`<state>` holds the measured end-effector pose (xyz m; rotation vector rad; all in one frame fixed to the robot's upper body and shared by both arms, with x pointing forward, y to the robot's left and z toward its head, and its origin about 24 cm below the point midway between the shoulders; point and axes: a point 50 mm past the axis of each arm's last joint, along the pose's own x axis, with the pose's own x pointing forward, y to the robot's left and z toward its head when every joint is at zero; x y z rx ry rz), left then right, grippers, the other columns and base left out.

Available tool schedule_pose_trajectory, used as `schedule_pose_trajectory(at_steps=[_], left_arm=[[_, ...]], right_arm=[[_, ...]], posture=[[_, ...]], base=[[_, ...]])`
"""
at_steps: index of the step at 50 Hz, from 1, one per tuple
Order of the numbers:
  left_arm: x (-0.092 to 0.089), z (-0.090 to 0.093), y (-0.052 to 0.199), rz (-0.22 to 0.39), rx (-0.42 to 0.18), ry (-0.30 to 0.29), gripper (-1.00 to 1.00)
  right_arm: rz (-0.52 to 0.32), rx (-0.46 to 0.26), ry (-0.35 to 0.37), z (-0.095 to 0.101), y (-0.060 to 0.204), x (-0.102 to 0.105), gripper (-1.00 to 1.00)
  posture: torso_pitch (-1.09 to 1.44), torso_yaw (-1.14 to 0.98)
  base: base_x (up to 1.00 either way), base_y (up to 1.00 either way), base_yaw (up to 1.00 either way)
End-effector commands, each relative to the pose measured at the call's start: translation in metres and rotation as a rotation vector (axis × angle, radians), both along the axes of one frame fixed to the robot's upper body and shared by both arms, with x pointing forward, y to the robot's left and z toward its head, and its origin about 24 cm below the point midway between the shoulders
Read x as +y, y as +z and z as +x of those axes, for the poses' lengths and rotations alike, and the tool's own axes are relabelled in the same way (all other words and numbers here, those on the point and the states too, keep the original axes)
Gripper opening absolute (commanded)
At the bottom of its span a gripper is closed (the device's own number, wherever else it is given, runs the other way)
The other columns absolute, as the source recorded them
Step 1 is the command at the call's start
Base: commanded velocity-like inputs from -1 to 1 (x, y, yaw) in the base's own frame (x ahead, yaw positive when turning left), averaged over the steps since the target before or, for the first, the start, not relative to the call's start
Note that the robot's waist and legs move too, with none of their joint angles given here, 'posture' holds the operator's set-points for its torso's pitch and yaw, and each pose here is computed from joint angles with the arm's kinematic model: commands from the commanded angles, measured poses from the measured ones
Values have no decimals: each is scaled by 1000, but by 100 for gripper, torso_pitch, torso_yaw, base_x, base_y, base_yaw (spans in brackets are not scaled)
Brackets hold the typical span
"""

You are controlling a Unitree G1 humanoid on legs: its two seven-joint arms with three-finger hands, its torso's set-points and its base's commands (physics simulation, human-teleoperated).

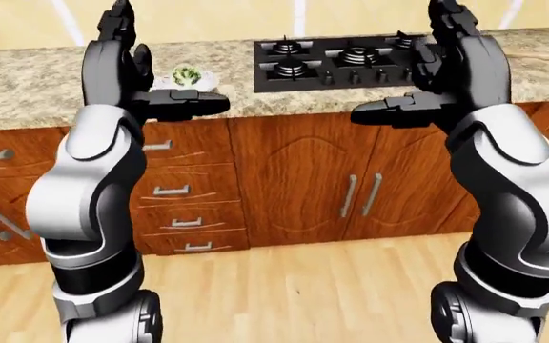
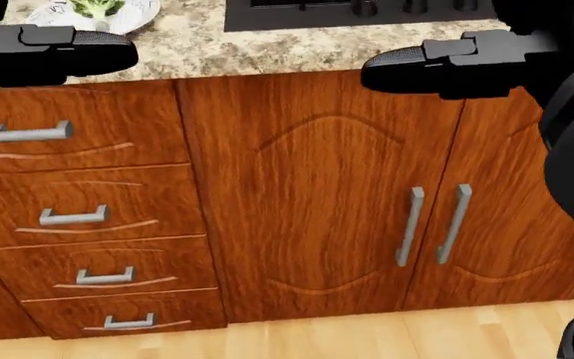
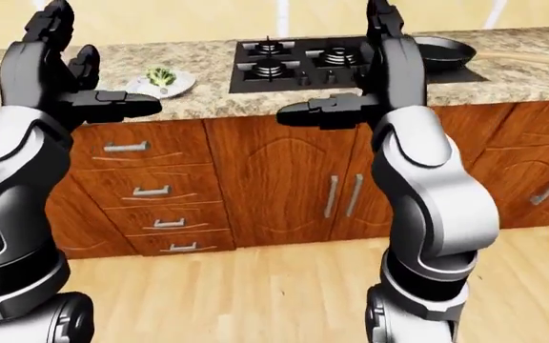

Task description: Pick the broccoli from the plate and place it in the pan.

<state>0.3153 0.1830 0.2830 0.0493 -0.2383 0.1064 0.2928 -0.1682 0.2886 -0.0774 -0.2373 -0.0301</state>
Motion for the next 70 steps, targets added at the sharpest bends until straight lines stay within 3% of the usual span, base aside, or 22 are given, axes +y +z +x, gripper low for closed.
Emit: schedule_pose_trajectory(at_steps=[1, 35, 70], left_arm=[[-4, -7, 21, 10, -103, -12, 100], [-5, -7, 19, 12, -99, -17, 100], [-4, -7, 19, 11, -99, -12, 100]], right_arm=[[2, -108, -16, -8, 20, -3, 100], [4, -116, -17, -9, 20, -5, 100], [10, -135, -15, -10, 22, -6, 100]], posture=[[0, 0], [0, 0], [0, 0]], base=[[0, 0, 52], [3, 38, 7], [19, 0, 0]])
